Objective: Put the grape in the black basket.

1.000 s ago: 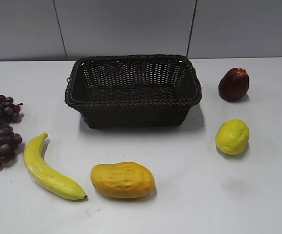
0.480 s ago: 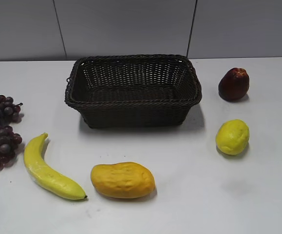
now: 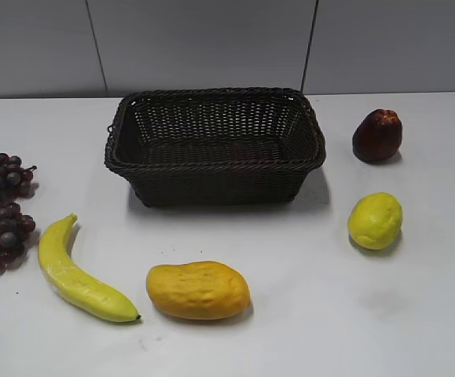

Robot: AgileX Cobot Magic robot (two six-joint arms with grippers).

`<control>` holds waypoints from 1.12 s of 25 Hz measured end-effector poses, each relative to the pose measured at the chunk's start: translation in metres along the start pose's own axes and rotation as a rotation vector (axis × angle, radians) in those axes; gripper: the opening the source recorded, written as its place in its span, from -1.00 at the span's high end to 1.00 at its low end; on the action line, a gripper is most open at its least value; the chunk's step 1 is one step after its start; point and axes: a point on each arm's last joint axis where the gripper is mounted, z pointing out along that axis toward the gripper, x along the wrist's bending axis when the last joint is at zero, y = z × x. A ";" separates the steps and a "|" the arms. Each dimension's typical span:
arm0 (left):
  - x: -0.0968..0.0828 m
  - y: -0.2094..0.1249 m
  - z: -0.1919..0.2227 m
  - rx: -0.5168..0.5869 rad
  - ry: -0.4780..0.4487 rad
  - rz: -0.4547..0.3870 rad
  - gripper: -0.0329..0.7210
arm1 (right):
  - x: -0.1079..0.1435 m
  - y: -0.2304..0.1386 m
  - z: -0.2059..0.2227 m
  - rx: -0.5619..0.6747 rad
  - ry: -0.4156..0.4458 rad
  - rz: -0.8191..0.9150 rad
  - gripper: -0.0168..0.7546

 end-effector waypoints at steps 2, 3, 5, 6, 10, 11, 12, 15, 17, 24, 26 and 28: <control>0.003 0.010 0.000 0.005 0.016 0.007 -0.66 | 0.000 0.000 0.000 0.000 0.000 0.000 -0.57; 0.004 0.016 0.001 0.012 0.023 0.010 -0.66 | 0.000 0.000 0.000 0.000 0.000 0.000 -0.57; 0.007 0.029 0.002 0.030 0.035 0.016 -0.66 | 0.000 0.000 0.000 0.000 0.000 0.000 -0.57; 0.008 0.034 0.004 0.039 0.039 0.017 -0.66 | 0.000 0.000 0.000 0.000 0.000 0.000 -0.57; 0.013 0.059 0.014 0.093 0.043 0.016 -0.65 | 0.000 0.000 0.000 0.000 0.000 0.000 -0.57; 0.014 0.065 0.017 0.102 0.043 0.013 -0.65 | 0.000 0.000 0.000 0.000 0.000 0.000 -0.57; 0.016 0.072 0.021 0.116 0.042 0.004 -0.65 | 0.000 0.000 0.000 0.000 0.000 0.000 -0.57; 0.021 0.090 0.039 0.160 0.045 -0.027 -0.65 | 0.000 0.000 0.000 0.000 0.000 0.000 -0.57; 0.025 0.102 0.052 0.181 0.054 -0.047 -0.65 | 0.000 0.000 0.000 0.000 0.000 0.000 -0.57; 0.040 0.138 0.111 0.323 0.073 -0.049 -0.68 | 0.000 0.000 0.000 0.000 0.000 0.000 -0.57; 0.045 0.150 0.127 0.344 0.076 -0.046 -0.71 | 0.000 0.000 0.000 0.000 0.000 0.000 -0.57; 0.049 0.160 0.145 0.371 0.083 -0.039 -0.73 | 0.000 0.000 0.000 0.000 0.000 0.000 -0.57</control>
